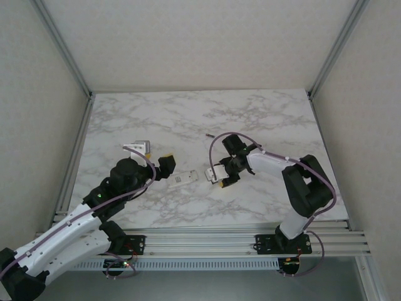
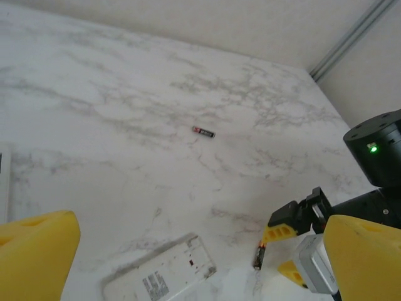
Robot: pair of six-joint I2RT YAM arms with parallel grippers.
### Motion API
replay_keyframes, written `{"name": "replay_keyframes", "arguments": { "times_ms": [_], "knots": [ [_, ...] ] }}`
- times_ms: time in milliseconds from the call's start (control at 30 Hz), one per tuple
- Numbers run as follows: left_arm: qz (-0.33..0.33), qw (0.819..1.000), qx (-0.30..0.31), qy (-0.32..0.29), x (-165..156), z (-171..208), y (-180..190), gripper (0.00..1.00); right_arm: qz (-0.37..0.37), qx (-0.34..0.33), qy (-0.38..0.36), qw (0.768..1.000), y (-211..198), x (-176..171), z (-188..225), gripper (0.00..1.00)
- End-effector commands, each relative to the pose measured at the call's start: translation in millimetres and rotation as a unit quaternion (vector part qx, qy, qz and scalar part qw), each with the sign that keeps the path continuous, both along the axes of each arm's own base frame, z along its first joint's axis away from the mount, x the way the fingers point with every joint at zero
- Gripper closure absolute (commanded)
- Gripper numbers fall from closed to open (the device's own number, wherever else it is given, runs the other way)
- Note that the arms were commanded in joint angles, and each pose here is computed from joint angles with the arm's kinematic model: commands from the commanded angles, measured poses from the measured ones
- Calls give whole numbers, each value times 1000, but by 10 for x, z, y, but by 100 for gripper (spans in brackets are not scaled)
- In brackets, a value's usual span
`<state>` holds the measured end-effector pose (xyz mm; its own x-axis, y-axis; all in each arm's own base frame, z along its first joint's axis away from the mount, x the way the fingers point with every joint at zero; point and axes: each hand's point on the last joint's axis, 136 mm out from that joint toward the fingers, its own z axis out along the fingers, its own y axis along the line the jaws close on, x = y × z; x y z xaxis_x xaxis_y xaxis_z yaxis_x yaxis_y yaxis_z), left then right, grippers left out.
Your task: Load the batteries into the remote control
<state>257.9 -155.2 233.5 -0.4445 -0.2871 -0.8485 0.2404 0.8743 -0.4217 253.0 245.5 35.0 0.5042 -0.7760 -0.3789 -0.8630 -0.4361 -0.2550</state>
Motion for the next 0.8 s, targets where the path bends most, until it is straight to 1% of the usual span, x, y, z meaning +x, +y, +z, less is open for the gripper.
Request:
{"name": "replay_keyframes", "arguments": {
  "times_ms": [0,67,200,367,500,567,600,667,700,733,767],
  "knots": [
    [18,999,-20,17,13,-38,43,0,15,-11,-19,1000,40,96,-49,56],
    [17,1000,-14,19,20,-55,37,0,17,-17,-21,999,35,119,-102,57],
    [17,1000,-3,23,35,-83,35,1,20,-29,-9,999,9,104,-203,66],
    [16,999,3,35,56,-167,8,0,11,-34,2,999,3,88,-229,88],
    [16,999,-2,40,82,-179,-19,0,-6,-38,13,999,13,22,-169,90],
    [35,998,-6,46,106,-196,27,1,-44,-11,24,999,112,-3,-4,91],
    [45,998,-8,52,118,-214,54,1,-74,15,34,997,202,-22,127,93],
    [55,996,-15,71,137,-281,79,0,-149,72,52,985,401,-44,398,95],
    [57,995,-21,83,147,-320,81,0,-207,98,64,971,493,-14,523,97],
    [65,993,-29,99,172,-378,95,1,-274,118,75,952,571,32,626,98],
    [75,990,-34,118,185,-450,120,1,-344,135,87,925,615,117,716,98]
  ]
}}
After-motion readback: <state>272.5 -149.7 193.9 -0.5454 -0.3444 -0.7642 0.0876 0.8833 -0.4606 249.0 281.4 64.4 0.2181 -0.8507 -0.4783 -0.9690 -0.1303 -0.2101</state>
